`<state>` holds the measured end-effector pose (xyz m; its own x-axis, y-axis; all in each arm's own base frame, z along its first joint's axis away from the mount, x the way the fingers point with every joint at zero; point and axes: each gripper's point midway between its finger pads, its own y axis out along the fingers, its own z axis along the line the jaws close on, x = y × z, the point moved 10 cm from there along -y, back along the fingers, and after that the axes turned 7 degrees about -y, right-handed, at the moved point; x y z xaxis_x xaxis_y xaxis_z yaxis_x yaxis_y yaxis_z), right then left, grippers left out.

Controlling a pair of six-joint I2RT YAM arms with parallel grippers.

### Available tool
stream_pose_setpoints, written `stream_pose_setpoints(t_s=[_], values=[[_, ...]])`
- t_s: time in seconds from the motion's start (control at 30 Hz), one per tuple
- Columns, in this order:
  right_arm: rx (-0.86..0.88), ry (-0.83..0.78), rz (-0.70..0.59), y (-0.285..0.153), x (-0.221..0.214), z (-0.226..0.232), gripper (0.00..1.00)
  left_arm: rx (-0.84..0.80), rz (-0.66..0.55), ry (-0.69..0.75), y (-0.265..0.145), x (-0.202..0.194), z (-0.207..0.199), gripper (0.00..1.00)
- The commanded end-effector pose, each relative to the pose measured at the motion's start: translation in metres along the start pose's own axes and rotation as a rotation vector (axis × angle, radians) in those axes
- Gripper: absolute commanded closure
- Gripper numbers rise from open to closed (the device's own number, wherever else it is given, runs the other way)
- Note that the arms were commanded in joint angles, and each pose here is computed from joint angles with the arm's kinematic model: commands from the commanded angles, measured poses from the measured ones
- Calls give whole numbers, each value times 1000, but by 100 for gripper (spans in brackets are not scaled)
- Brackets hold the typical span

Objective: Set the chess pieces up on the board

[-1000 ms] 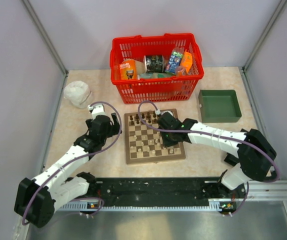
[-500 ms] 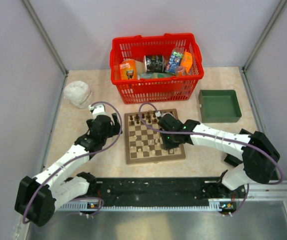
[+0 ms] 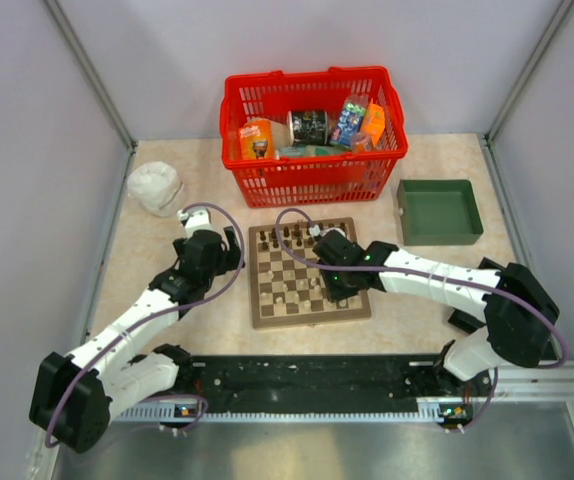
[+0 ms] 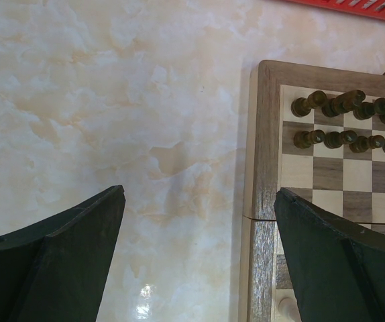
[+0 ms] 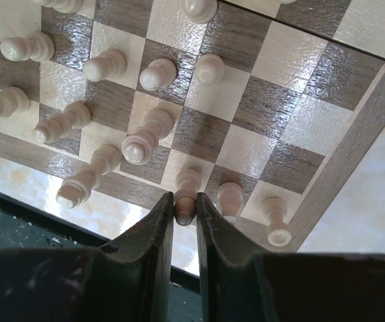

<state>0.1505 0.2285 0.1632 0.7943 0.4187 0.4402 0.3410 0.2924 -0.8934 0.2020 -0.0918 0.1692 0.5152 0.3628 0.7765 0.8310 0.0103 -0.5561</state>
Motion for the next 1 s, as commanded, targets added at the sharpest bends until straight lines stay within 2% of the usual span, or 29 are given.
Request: stream_pose_setpoints(t_s=[0.0,0.7,0.97], values=[[-40,13,-21,0,0,0,82,-37,-51,-36,-1,13,-9,1],[-4,1,23,8,-5,3,81,-32,-47,-38,0,11,-8,1],[1,-3,-11,4,4,6,70,-30,-47,-38,0,11,-7,1]])
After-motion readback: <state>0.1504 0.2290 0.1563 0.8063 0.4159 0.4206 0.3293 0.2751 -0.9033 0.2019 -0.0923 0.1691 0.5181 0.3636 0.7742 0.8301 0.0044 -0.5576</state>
